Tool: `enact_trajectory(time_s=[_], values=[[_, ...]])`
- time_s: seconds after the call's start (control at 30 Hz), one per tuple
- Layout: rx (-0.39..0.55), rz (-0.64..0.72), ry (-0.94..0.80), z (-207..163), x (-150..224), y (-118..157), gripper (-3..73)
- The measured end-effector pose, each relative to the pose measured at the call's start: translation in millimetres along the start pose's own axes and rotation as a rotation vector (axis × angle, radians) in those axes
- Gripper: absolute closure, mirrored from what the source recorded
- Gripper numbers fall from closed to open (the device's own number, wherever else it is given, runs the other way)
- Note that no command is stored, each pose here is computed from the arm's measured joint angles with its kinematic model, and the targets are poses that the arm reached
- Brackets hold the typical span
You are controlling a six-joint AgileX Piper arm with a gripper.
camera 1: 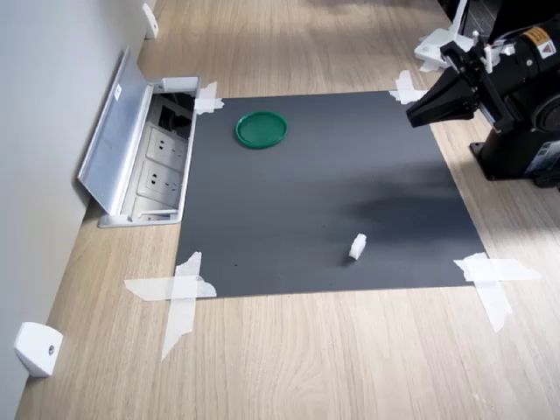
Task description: Grasp a white terminal and put it on the green lid.
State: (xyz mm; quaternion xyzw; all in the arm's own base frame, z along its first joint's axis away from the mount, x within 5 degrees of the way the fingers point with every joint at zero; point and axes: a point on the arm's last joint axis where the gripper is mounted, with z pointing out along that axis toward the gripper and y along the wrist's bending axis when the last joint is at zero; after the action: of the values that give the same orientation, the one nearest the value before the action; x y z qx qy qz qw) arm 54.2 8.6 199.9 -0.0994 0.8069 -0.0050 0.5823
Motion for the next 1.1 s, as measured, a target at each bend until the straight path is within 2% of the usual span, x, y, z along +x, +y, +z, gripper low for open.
enact_trajectory(time_s=[0.2,0.33,0.77,0.93,1.1], values=[[-0.001,-0.012,0.016,-1.3,-4.7,-0.8,70.4],[0.003,-0.062,0.073,-4.1,-20.6,-4.5,70.4],[-0.038,-0.109,0.334,13.5,-106.0,-20.9,70.4],[-0.119,-0.212,0.491,37.0,-130.4,-24.9,70.4],[-0.291,-0.348,0.623,58.5,-147.7,-22.8,68.6]])
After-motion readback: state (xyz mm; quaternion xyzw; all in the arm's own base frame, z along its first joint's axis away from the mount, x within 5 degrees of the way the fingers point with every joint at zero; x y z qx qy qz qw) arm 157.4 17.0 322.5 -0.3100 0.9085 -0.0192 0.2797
